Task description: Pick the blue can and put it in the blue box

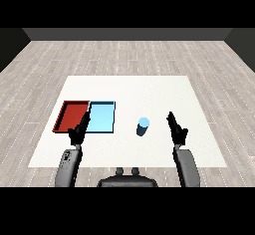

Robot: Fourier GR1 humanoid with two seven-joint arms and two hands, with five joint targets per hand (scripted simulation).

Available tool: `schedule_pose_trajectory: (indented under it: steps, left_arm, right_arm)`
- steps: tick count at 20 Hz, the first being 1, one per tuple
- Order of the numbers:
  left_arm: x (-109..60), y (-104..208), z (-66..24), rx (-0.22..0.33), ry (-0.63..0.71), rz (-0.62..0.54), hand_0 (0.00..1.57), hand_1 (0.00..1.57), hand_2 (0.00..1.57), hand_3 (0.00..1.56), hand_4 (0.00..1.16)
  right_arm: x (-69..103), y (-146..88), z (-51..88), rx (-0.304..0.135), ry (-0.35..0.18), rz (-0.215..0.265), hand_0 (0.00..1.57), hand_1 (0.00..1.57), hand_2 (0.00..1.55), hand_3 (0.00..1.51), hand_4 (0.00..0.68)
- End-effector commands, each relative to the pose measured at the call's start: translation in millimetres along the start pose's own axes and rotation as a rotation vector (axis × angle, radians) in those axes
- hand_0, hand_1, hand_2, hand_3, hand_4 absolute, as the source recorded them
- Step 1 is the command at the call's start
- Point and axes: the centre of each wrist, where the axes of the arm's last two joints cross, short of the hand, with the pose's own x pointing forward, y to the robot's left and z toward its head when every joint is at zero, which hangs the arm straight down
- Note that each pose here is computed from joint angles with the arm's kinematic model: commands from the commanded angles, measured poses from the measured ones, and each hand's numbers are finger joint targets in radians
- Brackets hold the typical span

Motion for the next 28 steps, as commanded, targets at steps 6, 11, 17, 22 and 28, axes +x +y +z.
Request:
schedule_pose_trajectory:
  steps: [6, 11, 17, 22, 28]
  left_arm:
    - [-8.0, -10, 6.5, 0.066, 0.006, 0.033, 0.00, 0.00, 0.00, 0.00, 0.00]
    - [11.1, -1, 6.9, 0.063, -0.359, 0.071, 0.00, 0.00, 0.00, 0.00, 0.00]
    - [-21.3, -26, 13.0, 0.090, -0.367, 0.080, 0.00, 0.00, 0.00, 0.00, 0.00]
    - [-4.8, 2, 3.0, 0.083, -0.382, 0.091, 0.00, 0.00, 0.00, 0.00, 0.00]
    - [-13.7, -4, 9.6, 0.091, -0.375, 0.059, 0.00, 0.00, 0.00, 0.00, 0.00]
  right_arm:
    - [-6.9, 69, 10.4, 0.015, 0.107, -0.002, 0.00, 0.00, 0.00, 0.00, 0.000]
    - [11.2, 74, 21.1, 0.159, -0.267, -0.175, 0.00, 0.00, 0.00, 0.00, 0.000]
    - [11.0, 69, 20.6, 0.166, -0.254, -0.169, 0.00, 0.00, 0.00, 0.00, 0.000]
    - [-2.1, 74, 22.6, 0.131, -0.252, -0.163, 0.00, 0.00, 0.00, 0.00, 0.000]
    - [-19.7, 76, 13.7, 0.157, -0.245, -0.158, 0.00, 0.00, 0.00, 0.00, 0.000]
